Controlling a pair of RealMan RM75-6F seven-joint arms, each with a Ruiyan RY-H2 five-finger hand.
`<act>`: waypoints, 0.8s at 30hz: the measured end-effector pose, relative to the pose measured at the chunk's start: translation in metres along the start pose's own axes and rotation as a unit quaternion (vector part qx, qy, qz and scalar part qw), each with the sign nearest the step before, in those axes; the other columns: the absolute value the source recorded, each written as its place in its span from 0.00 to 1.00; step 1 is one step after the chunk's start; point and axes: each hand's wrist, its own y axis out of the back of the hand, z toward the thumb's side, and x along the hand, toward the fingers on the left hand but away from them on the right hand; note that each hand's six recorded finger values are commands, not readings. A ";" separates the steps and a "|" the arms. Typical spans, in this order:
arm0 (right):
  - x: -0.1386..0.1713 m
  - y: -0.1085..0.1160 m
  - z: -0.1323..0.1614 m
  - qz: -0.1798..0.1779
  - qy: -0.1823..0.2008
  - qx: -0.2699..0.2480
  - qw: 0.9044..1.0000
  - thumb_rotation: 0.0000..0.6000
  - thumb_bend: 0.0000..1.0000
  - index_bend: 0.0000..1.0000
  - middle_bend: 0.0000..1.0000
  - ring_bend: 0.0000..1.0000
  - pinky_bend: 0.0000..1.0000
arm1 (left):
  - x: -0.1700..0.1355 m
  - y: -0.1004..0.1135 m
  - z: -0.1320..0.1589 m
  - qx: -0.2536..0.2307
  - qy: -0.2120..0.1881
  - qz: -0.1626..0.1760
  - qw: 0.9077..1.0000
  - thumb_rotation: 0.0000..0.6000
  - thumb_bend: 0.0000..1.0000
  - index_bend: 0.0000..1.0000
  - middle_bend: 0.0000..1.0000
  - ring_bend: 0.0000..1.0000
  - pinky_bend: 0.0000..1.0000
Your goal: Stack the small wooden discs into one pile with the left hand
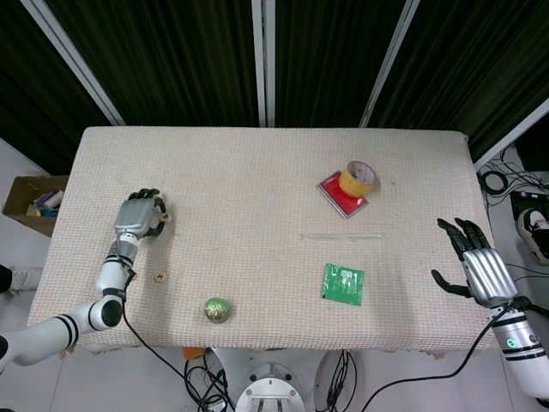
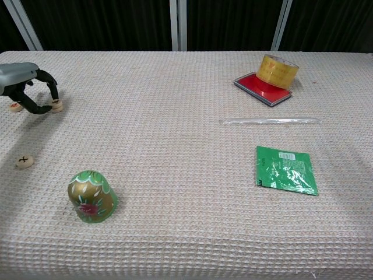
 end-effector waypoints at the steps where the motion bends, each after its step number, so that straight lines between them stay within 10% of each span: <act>1: 0.000 0.000 0.000 0.000 0.000 0.000 1.000 1.00 0.26 0.00 0.16 0.00 0.00 | 0.000 0.000 0.000 0.000 0.000 0.000 1.000 1.00 0.40 0.39 0.12 0.09 0.14; 24: -0.002 0.000 0.004 -0.003 0.008 -0.003 1.000 1.00 0.26 0.00 0.16 0.00 0.00 | -0.017 0.003 -0.063 0.003 0.059 0.014 0.998 1.00 0.32 0.37 0.12 0.09 0.14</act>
